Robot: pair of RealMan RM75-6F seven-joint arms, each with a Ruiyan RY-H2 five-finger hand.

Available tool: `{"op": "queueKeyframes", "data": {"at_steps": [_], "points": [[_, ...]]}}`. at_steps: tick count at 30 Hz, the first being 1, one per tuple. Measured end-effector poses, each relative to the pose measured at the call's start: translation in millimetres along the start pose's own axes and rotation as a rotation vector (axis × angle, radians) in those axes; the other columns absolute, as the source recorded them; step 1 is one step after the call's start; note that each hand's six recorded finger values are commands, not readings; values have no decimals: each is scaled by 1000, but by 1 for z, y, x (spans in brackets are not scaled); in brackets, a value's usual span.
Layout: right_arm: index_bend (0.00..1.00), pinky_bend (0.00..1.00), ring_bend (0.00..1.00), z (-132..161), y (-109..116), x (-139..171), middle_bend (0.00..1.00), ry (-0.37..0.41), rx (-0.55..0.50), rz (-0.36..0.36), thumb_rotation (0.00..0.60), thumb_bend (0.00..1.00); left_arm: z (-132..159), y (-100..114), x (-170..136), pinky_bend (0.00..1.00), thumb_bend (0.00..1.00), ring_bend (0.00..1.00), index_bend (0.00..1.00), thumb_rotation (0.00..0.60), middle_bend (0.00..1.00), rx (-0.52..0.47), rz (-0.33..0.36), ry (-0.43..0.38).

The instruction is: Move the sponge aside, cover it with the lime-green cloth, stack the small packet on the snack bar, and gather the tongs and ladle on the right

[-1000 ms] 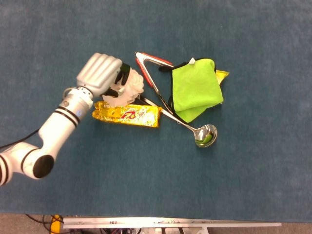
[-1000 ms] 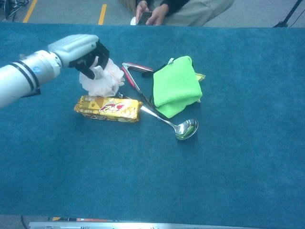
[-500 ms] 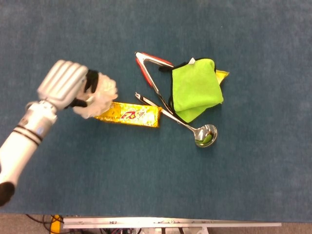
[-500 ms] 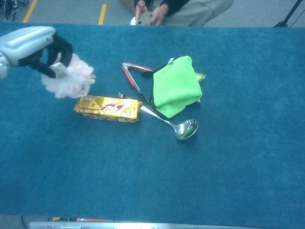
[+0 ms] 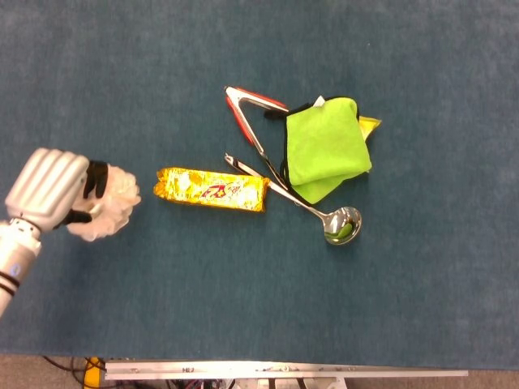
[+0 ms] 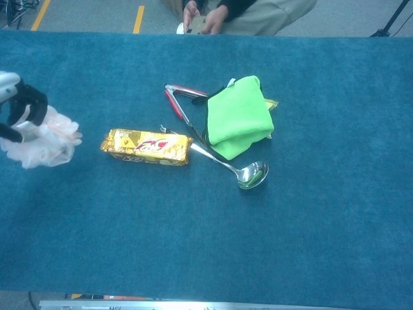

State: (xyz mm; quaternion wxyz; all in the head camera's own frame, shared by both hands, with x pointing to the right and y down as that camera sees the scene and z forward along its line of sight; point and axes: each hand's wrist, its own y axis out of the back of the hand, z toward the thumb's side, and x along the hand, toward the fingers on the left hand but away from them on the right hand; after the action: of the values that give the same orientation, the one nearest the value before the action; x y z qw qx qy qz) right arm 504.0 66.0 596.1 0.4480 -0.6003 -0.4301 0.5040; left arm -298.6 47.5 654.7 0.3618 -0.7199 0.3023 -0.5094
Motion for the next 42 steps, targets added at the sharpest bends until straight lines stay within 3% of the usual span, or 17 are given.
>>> {"op": "queueKeyframes", "data": {"at_steps": [17, 30, 38, 42], "points": [[356, 482, 404, 2, -1, 3, 461, 5, -3, 7, 600, 144, -4, -29, -24, 538, 385, 692, 639, 600, 671, 3, -85, 30], [356, 482, 404, -5, 3, 7, 461, -7, -5, 0, 600, 144, 23, -53, -17, 538, 385, 691, 637, 600, 670, -62, -122, -38], [356, 482, 404, -12, 4, 9, 461, -23, -6, 0, 600, 143, 44, -60, -4, 538, 385, 691, 632, 600, 666, -52, -133, -99], [356, 482, 404, -15, 3, 10, 461, -30, -7, 1, 600, 144, 45, -64, -2, 537, 384, 649, 540, 600, 609, -46, -158, -99]]}}
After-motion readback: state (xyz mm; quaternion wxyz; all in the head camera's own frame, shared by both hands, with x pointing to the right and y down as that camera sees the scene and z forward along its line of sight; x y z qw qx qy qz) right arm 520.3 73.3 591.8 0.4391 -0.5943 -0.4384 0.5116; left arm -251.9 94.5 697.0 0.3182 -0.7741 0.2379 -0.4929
